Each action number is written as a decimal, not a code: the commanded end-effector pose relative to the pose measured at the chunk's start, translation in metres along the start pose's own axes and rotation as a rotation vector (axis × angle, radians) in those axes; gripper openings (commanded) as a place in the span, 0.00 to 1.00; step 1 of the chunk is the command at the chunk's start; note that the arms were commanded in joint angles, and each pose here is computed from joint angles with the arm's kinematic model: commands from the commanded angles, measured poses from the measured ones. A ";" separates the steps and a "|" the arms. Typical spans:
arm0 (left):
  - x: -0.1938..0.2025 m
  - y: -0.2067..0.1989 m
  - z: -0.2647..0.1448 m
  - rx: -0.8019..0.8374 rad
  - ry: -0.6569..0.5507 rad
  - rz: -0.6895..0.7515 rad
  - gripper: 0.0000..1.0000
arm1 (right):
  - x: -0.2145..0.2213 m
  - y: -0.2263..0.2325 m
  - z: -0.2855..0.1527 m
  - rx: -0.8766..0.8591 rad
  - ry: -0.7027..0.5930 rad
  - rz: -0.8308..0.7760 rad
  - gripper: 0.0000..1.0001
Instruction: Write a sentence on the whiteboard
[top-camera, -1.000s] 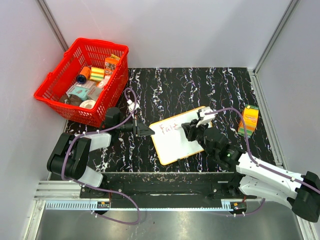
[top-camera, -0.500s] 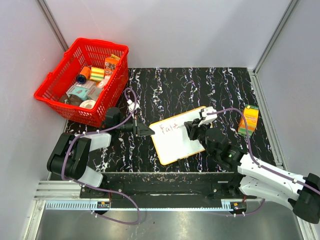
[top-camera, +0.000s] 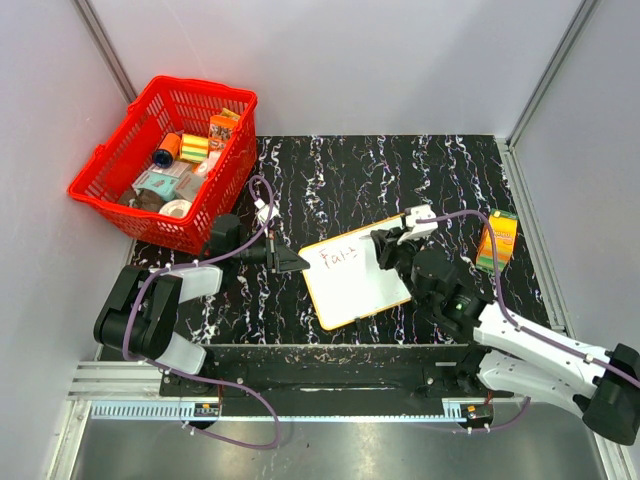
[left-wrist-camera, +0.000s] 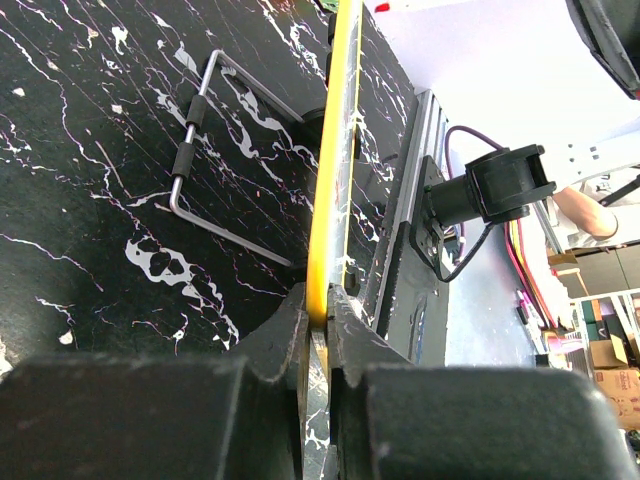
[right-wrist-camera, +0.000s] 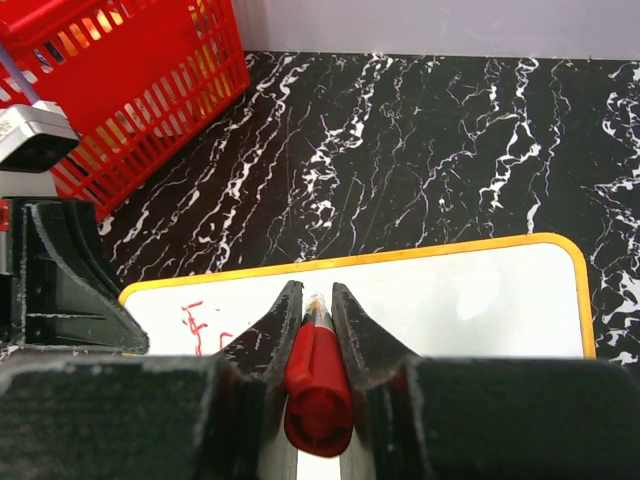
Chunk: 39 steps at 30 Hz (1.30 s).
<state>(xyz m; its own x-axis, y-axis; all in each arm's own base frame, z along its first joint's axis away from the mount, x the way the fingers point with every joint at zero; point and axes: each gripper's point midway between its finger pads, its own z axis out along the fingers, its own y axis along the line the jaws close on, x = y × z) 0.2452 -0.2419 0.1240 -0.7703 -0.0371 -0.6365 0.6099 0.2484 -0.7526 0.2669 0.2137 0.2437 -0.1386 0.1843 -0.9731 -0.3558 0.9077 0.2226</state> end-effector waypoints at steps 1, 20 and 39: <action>-0.002 -0.002 0.004 0.008 0.004 0.129 0.00 | -0.031 0.004 0.009 0.005 -0.075 0.028 0.00; -0.002 -0.002 0.004 0.004 0.007 0.130 0.00 | -0.003 0.004 0.017 -0.024 -0.006 0.046 0.00; -0.002 -0.002 0.005 0.004 0.010 0.133 0.00 | 0.026 -0.002 -0.004 -0.048 0.081 0.067 0.00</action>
<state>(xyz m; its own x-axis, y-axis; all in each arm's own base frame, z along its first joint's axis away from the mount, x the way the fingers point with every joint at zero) 0.2450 -0.2422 0.1241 -0.7733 -0.0323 -0.6333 0.6064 0.2540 -0.7535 0.2645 0.2192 0.2195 -0.2244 0.1984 -0.9541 -0.3896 0.8791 0.2745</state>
